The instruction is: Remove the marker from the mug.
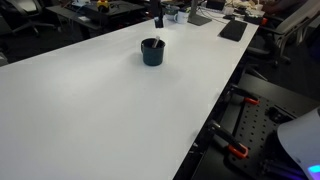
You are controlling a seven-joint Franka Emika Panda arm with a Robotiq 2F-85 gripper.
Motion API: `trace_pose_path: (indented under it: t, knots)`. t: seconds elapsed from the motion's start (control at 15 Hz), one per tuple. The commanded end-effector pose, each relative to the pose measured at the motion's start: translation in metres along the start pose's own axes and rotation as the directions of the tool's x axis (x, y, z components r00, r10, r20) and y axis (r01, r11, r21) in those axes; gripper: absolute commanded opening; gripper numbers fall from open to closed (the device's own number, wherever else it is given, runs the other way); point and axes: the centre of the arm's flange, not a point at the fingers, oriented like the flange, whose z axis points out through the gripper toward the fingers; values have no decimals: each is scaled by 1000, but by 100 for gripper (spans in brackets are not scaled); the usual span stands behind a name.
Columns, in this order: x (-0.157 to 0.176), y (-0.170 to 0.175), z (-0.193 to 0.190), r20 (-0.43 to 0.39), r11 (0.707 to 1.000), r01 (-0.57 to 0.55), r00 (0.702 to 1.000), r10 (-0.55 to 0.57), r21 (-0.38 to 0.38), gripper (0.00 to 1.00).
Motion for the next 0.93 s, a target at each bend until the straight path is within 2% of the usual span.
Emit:
trace_pose_path:
  t: [0.0, 0.87]
  knots:
    - [1, 1, 3, 2, 1000, -1, 1000, 1, 2, 100]
    - [8, 11, 8, 12, 999, 34, 999, -34, -11, 100]
